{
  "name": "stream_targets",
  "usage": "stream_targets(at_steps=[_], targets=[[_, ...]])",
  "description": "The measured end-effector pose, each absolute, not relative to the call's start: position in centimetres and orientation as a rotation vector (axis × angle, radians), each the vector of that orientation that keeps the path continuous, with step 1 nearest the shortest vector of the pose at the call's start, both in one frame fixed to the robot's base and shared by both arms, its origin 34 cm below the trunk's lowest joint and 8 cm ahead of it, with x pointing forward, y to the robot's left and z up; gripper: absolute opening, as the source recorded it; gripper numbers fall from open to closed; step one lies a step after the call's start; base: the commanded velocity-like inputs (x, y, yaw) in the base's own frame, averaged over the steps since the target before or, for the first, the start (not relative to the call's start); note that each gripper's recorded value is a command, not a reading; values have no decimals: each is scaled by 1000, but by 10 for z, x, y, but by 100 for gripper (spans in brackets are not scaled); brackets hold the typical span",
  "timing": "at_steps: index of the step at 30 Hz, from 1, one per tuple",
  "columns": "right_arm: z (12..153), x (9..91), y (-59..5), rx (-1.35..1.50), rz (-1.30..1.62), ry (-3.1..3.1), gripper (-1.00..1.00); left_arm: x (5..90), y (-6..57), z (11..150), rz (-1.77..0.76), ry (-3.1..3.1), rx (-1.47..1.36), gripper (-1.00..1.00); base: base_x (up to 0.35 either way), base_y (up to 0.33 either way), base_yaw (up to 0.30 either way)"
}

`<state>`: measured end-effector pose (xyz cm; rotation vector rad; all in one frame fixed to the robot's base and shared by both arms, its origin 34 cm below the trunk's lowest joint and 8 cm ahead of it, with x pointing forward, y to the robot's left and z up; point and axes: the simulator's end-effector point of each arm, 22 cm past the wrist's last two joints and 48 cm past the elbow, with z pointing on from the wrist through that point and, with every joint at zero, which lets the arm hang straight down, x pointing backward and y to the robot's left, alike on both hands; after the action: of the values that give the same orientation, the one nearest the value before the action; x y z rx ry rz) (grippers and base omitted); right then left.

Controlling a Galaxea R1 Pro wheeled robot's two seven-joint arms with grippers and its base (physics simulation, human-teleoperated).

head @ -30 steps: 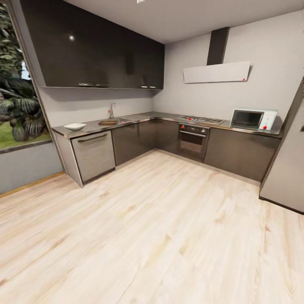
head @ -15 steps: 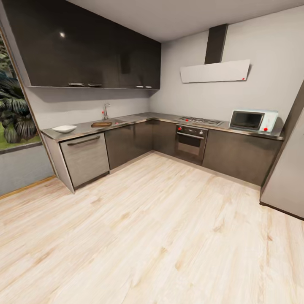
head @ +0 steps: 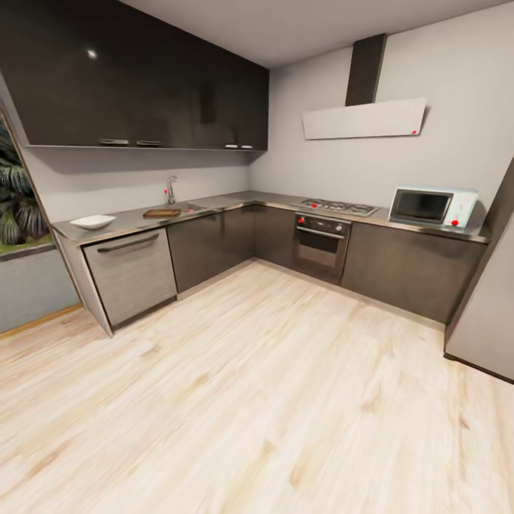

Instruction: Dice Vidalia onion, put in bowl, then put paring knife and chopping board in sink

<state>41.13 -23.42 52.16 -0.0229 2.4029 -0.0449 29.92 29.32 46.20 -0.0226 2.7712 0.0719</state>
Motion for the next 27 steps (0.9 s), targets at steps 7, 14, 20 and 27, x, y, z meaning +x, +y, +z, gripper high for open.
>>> stream_targets(at_steps=[7,14,20,27], targets=[[522,411,-234,-23,-45,2403,100,300,293,462,72,2771,-23,100,316,-137,0],[522,412,-234,-23,-45,2403,100,299,293,462,72,2771,-23,100,316,-137,0],[522,411,-235,-22,-47,2403,100,300,293,462,72,2770,-23,100,316,-137,0],[522,412,-235,-22,-47,2400,100,299,293,462,72,2771,-23,100,316,-137,0]])
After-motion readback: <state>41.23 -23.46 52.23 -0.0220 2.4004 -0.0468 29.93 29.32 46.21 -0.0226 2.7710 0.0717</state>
